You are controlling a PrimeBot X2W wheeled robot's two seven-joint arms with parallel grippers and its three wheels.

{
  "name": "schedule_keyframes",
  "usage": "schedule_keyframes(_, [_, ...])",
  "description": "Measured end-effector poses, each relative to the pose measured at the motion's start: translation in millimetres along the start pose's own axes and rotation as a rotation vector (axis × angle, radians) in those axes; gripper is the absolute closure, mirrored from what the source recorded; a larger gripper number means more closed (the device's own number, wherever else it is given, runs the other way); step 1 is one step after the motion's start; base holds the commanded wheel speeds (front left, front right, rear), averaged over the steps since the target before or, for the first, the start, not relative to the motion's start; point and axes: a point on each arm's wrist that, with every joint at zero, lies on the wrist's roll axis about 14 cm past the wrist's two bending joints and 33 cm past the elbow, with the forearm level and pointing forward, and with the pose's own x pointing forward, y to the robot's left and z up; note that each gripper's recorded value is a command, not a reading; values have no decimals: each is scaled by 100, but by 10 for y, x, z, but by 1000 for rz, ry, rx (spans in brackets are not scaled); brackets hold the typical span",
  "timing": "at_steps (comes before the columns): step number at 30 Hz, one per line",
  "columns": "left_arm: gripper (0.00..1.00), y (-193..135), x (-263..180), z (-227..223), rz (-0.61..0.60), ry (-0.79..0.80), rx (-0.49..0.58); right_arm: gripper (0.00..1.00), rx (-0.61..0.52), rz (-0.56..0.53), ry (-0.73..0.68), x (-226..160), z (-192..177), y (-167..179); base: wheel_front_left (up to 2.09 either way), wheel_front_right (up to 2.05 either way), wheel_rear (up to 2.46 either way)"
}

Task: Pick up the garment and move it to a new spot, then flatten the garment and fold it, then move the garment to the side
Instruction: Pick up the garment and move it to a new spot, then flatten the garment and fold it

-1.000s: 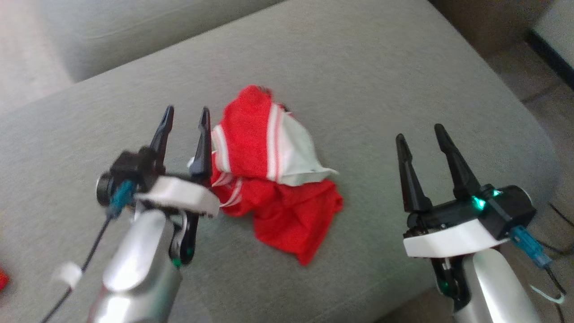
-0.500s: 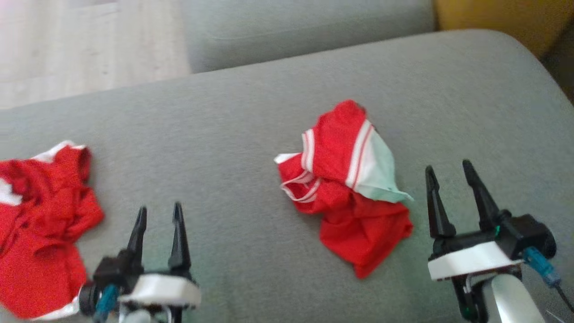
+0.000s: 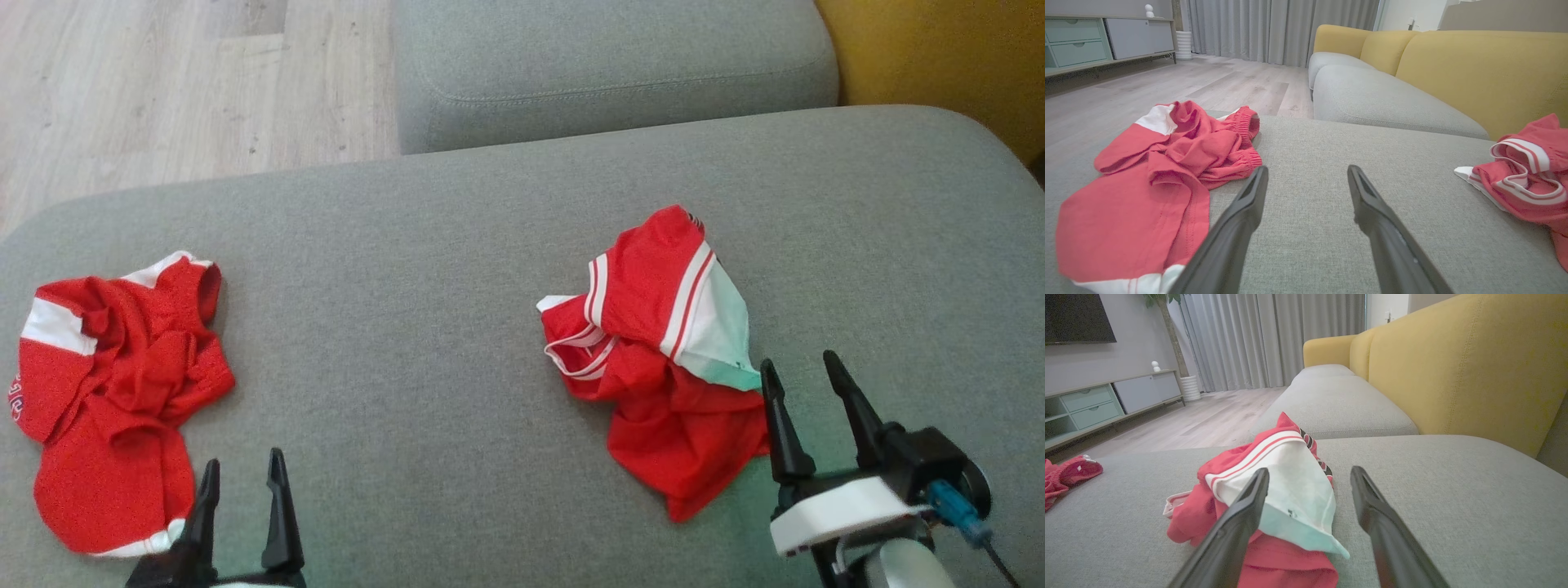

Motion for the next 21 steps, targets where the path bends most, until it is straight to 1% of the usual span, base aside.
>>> schedule_keyframes(5, [0,8,-28,9,-4,-6,14,0,6,-11,27,-68,-92,-20,0,0,0])
schedule_keyframes(12, [0,-55,-14,8,-28,-7,16,0,8,-21,34,-82,-112,-46,0,0,0])
schedule_keyframes(21, [0,-53,6,36,-36,-15,25,0,9,-28,36,-102,-121,-62,0,0,0])
